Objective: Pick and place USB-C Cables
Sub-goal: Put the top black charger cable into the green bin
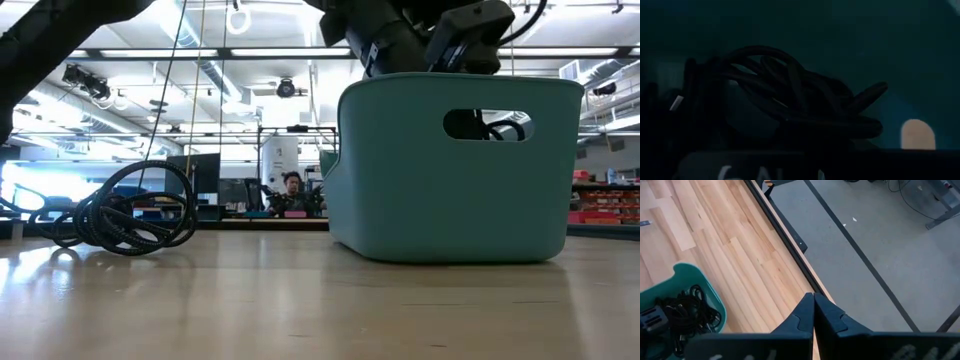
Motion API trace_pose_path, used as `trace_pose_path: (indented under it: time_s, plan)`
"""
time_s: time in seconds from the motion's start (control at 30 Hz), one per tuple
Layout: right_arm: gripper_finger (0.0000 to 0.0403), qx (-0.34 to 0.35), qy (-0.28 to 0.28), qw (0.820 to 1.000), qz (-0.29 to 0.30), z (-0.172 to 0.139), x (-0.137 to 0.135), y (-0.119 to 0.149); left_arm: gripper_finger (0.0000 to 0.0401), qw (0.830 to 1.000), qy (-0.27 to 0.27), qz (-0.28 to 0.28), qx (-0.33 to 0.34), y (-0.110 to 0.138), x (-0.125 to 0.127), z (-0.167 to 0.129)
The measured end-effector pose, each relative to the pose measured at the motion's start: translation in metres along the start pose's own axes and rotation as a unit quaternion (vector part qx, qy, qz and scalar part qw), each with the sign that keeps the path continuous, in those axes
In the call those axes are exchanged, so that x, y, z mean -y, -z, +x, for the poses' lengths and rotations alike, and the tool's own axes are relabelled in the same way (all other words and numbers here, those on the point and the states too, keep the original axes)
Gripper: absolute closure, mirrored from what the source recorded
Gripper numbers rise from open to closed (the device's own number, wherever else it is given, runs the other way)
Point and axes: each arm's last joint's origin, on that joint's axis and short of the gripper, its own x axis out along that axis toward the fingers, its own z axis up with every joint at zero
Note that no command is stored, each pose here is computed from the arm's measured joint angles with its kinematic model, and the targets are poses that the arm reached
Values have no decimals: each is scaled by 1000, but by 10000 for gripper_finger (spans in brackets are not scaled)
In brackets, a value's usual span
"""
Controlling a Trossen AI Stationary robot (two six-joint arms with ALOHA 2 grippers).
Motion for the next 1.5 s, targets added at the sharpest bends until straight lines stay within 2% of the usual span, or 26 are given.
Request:
trace_pose_path:
  time_s: [0.33, 0.67, 0.9, 1.0, 1.23, 1.4, 1.5]
  plan:
    - [396, 0, 0, 1000, -4, 0, 0, 0, 378, 1000, 3, -5, -3, 2, 5, 1]
    - [396, 0, 0, 1000, -4, 0, 0, 0, 309, 1000, 18, 13, 18, -2, 8, 1]
    - [396, 0, 0, 1000, -9, 0, 0, 0, 280, 999, 36, -1, 12, -6, 2, -7]
    - [396, 0, -1, 1000, -12, 0, 0, 0, 273, 999, 41, -30, 11, -12, -7, -27]
    - [396, -5, -1, 1000, -17, 0, 0, 1, 267, 998, 32, -43, 46, -25, -14, -100]
    - [396, -6, -1, 1000, -19, 0, 0, 1, 266, 996, 2, -12, 84, -21, 2, -163]
    - [396, -7, 0, 1000, -21, 0, 0, 1, 266, 996, -45, -3, 79, -7, 18, -194]
